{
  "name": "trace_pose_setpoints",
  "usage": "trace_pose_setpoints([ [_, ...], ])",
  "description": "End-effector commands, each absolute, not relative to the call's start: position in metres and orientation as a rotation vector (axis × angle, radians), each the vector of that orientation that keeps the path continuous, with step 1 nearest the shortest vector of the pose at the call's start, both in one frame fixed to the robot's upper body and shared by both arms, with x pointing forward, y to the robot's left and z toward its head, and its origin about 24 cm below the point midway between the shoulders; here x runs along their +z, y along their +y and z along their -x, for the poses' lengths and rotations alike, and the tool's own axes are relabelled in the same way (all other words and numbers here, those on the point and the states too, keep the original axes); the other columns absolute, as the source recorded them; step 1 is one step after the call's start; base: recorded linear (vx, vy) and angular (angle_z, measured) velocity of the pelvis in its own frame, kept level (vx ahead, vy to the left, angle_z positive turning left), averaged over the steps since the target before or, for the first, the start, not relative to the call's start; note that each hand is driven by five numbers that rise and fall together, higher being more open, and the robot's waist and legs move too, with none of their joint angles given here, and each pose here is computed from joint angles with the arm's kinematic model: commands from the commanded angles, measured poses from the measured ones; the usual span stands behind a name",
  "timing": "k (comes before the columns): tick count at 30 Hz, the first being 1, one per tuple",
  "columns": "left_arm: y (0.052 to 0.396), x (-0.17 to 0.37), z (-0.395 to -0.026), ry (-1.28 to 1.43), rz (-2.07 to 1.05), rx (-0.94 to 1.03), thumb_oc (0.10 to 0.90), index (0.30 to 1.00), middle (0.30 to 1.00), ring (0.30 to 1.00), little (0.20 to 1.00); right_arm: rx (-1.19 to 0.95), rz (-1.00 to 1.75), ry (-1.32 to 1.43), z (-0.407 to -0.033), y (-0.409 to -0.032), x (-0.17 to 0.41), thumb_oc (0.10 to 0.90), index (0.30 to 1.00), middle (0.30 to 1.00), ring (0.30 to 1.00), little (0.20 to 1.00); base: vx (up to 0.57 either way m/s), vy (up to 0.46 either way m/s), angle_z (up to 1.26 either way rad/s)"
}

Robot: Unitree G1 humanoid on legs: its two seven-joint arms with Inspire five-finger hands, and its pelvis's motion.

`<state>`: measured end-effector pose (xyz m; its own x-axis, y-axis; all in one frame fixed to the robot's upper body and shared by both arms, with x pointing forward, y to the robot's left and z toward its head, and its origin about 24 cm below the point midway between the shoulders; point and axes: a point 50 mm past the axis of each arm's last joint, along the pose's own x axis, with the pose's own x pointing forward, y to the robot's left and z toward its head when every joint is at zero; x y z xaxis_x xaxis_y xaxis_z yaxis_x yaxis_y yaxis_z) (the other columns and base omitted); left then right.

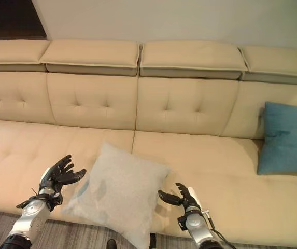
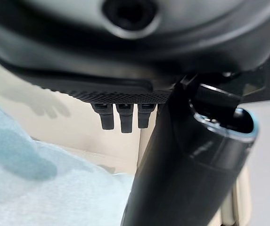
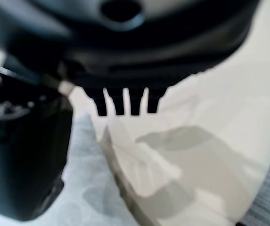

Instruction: Pick up all the scattered cushions and arrange them neatly on the sofa.

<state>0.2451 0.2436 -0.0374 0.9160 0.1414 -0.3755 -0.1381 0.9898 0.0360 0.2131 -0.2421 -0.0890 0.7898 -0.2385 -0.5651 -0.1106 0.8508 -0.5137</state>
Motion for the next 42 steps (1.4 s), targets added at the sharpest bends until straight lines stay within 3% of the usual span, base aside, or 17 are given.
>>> trace_pose_setpoints([
  [1, 0.246, 0.01, -0.291, 0.173, -0.116, 0.143, 0.8, 0.9, 0.9, 0.9, 0.9, -0.127, 0.515, 0.496, -0.249, -0.236, -0.06, 0.8, 0.9, 0.9, 0.9, 0.9, -0.1, 0.017, -0.13],
  [12, 0.236, 0.025, -0.32, 0.15, -0.247, 0.17, 0.8, 0.9, 0.9, 0.9, 0.9, -0.124, 0.242, 0.378, -0.285, -0.184, -0.041, 0.8, 0.9, 0.9, 0.9, 0.9, -0.09, 0.042, -0.13],
  [25, 0.183, -0.019, -0.305, 0.291, -0.128, 0.065, 0.8, 0.9, 0.9, 0.9, 0.9, 0.048, -0.036, 0.401, -0.286, -0.114, -0.044, 0.8, 0.9, 0.9, 0.9, 0.9, 0.01, 0.034, 0.0],
  [26, 0.177, -0.02, -0.304, 0.289, -0.112, 0.044, 0.599, 0.599, 0.599, 0.599, 0.599, 0.078, -0.049, 0.389, -0.288, -0.108, -0.04, 0.577, 0.566, 0.566, 0.566, 0.566, 0.0, 0.0, 0.0],
  [27, 0.173, -0.02, -0.304, 0.287, -0.105, 0.033, 0.532, 0.498, 0.498, 0.498, 0.498, 0.097, -0.055, 0.377, -0.29, -0.104, -0.037, 0.475, 0.413, 0.413, 0.413, 0.413, 0.0, 0.0, 0.0],
  [28, 0.166, -0.019, -0.305, 0.278, -0.082, 0.012, 0.4, 0.3, 0.3, 0.3, 0.3, 0.128, -0.073, 0.349, -0.294, -0.098, -0.03, 0.4, 0.3, 0.3, 0.3, 0.3, 0.0, 0.0, 0.0],
  [42, 0.143, -0.009, -0.295, 0.216, 0.093, -0.069, 0.4, 0.3, 0.3, 0.3, 0.3, 0.092, -0.149, 0.278, -0.286, -0.12, -0.021, 0.4, 0.3, 0.3, 0.3, 0.3, 0.05, -0.022, -0.01],
])
